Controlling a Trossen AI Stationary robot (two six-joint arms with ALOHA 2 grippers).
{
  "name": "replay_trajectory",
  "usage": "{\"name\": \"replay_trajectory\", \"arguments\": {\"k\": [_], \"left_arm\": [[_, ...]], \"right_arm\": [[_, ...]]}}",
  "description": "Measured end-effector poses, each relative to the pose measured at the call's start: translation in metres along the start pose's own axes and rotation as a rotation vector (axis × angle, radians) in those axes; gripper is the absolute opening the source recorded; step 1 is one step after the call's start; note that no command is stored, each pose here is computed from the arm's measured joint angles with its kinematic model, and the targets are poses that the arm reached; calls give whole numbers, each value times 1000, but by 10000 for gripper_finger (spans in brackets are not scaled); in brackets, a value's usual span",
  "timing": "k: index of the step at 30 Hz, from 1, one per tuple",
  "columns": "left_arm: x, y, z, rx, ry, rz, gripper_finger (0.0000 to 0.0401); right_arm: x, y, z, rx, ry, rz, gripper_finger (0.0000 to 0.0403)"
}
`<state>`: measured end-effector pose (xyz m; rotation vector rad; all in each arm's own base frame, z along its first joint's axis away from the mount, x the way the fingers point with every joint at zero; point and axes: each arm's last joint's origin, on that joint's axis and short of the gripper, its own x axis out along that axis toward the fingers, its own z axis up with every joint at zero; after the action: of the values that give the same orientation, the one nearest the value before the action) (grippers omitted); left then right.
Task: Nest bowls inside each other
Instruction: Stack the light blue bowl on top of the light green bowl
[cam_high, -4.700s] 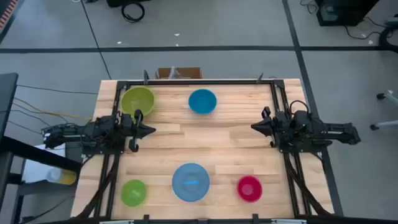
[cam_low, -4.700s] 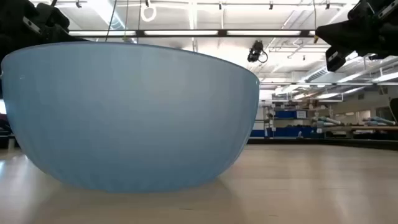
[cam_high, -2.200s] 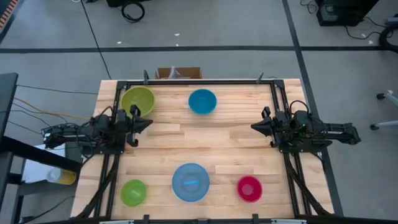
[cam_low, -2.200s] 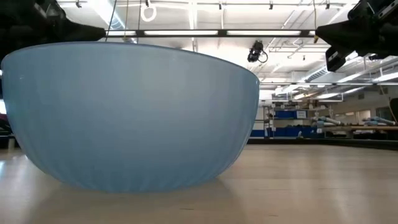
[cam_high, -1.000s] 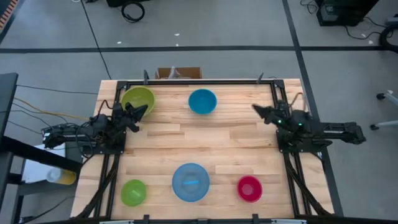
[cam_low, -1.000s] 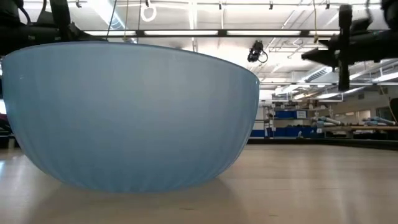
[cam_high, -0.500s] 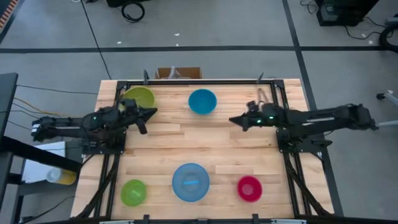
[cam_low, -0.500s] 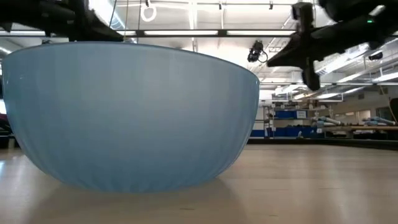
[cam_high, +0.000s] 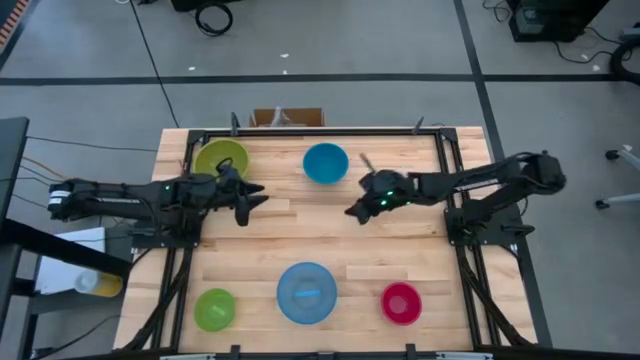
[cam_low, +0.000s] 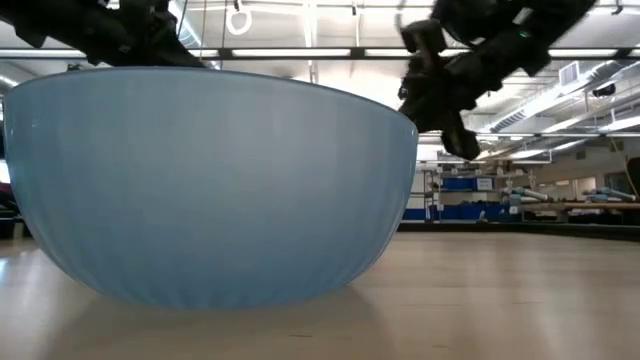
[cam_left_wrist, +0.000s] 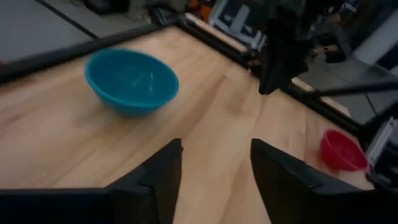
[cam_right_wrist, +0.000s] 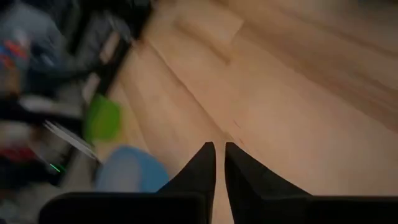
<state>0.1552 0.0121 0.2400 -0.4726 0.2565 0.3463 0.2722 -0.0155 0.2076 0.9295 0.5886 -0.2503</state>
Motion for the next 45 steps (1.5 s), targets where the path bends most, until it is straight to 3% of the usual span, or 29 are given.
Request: {"name": "replay_trajectory", "arguments": {"k": [5,14,19,26,30,40,45], "left_arm": [[7,-1,-5,7,61,-24,224],[18,-2,-13,-30,162,-61,222],[23,-2,-17,-57,201,-61,222],[24,-2,-18,-51,211,-61,222],[24,-2,-18,-68,210,-60,222],[25,-5,-13,-92,164,-86,221],[25,-6,-11,-86,147,-97,221]], "right_arm": [[31,23,-3,-123,118,-39,81],[78,50,-22,-203,328,85,221],[97,63,-47,-286,402,122,241],[119,69,-66,-301,431,92,223],[128,69,-68,-262,435,38,193],[124,75,-49,-251,329,-69,15],[120,71,-38,-234,257,-135,20]]}}
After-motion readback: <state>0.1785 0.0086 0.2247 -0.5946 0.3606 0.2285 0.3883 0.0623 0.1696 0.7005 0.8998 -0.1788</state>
